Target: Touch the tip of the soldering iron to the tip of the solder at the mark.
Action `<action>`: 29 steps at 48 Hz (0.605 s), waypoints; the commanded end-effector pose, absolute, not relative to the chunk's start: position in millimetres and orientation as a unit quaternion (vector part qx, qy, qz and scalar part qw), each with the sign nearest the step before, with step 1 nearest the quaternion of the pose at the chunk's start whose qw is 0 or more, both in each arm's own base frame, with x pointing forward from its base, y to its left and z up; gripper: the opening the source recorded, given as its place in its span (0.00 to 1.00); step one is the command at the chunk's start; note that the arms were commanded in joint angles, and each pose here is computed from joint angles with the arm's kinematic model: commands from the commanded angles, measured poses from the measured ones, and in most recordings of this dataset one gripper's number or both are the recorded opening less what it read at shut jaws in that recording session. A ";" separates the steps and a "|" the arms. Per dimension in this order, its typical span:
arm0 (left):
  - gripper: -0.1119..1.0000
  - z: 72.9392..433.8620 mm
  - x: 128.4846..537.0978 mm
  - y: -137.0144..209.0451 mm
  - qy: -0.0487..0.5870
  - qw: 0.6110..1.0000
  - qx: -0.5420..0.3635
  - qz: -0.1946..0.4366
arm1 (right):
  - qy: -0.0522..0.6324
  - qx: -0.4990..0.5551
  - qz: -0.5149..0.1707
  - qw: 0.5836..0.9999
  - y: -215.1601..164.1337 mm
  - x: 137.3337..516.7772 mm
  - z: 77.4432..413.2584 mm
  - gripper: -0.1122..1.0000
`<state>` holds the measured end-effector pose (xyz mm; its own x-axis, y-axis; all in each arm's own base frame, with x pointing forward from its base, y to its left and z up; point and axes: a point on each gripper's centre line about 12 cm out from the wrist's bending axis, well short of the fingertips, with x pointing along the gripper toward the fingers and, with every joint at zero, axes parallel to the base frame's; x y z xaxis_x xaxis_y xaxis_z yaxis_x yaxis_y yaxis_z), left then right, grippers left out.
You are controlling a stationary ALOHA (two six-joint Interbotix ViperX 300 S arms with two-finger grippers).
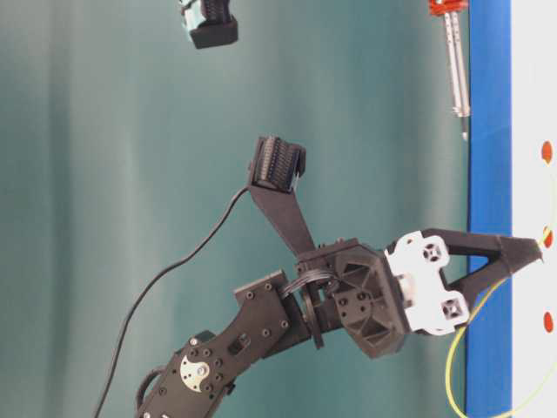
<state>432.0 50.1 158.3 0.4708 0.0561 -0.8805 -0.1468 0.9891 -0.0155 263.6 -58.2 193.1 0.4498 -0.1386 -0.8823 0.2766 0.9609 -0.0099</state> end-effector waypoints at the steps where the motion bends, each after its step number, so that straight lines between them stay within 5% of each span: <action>1: 0.13 173.1 437.0 50.1 0.494 0.866 -0.043 0.059 | 0.503 0.067 -0.123 0.853 -59.4 266.5 196.2 0.16; 29: 0.13 175.5 440.3 46.4 0.500 0.863 -0.040 0.055 | 0.530 0.068 -0.122 0.836 -62.8 283.3 179.8 0.16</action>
